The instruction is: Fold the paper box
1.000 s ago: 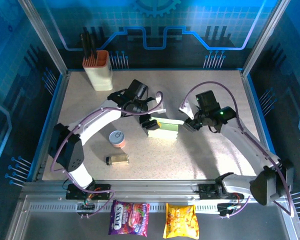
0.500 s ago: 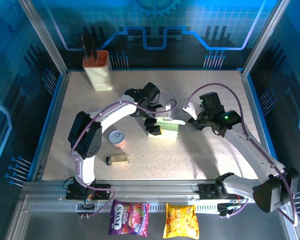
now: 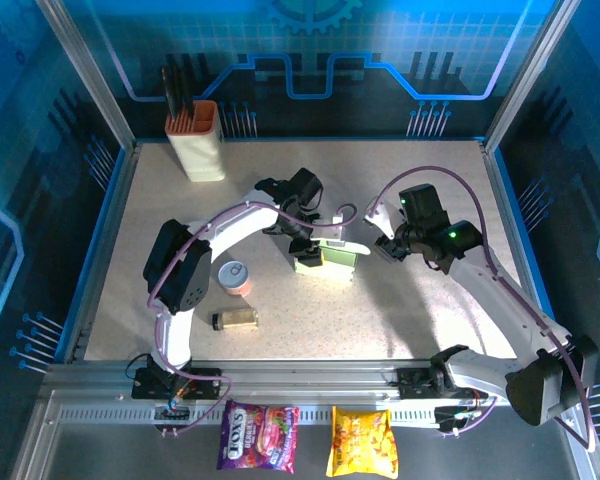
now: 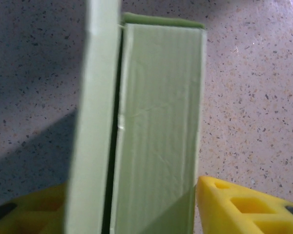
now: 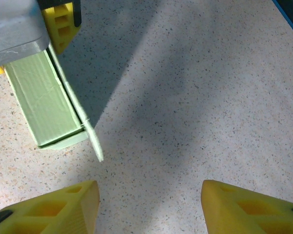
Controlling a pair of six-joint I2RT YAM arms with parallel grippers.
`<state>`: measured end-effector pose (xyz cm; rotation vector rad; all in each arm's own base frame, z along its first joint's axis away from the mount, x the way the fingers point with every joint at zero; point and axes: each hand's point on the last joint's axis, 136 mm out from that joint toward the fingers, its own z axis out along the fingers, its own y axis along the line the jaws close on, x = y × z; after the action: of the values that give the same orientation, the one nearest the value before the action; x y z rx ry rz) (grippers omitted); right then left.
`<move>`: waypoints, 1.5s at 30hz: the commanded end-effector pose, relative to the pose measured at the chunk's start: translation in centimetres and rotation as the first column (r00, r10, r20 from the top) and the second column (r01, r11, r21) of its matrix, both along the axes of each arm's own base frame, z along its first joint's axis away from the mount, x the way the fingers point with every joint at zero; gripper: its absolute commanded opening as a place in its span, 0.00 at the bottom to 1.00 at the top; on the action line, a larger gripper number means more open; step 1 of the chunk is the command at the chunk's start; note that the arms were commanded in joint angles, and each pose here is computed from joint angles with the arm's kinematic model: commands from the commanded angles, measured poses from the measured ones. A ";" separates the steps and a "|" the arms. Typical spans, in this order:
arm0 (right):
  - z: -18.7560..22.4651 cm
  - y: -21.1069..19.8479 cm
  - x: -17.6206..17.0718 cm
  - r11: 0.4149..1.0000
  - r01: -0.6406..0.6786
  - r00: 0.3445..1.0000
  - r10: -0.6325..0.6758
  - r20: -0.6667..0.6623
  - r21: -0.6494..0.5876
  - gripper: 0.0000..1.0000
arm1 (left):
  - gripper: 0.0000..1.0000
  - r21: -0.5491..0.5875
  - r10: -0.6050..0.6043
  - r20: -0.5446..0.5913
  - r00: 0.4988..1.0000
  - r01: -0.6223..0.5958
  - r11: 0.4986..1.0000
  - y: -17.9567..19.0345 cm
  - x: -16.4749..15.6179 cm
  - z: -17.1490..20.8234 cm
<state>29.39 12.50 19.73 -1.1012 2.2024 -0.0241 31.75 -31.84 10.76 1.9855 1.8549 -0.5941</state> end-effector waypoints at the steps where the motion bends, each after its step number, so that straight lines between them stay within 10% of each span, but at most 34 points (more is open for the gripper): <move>1: -0.4 0.1 -0.2 1.000 -0.002 1.000 0.002 -0.022 0.011 0.58 | 0.50 0.017 -0.013 -0.017 1.000 0.013 1.000 0.0 -0.2 -0.2; 14: -0.8 0.7 0.4 0.999 0.035 0.999 -0.034 -0.041 0.024 0.56 | 0.42 0.082 0.080 0.000 0.997 -0.080 0.993 2.4 -0.2 -0.9; 26: -2.4 5.3 2.1 0.918 0.257 0.943 -0.170 -0.287 0.301 0.49 | 0.45 0.113 0.235 -0.014 0.972 -0.232 0.966 6.3 -0.9 -1.4; 45: -4.4 10.5 0.4 0.929 0.075 0.908 0.086 -0.410 0.361 0.52 | 0.51 0.076 0.270 -0.059 0.961 -0.265 0.961 6.2 -1.2 -1.1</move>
<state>30.26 22.22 14.50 -0.8945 2.4707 0.6371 31.02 -25.81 9.49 1.7374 2.1379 -0.4868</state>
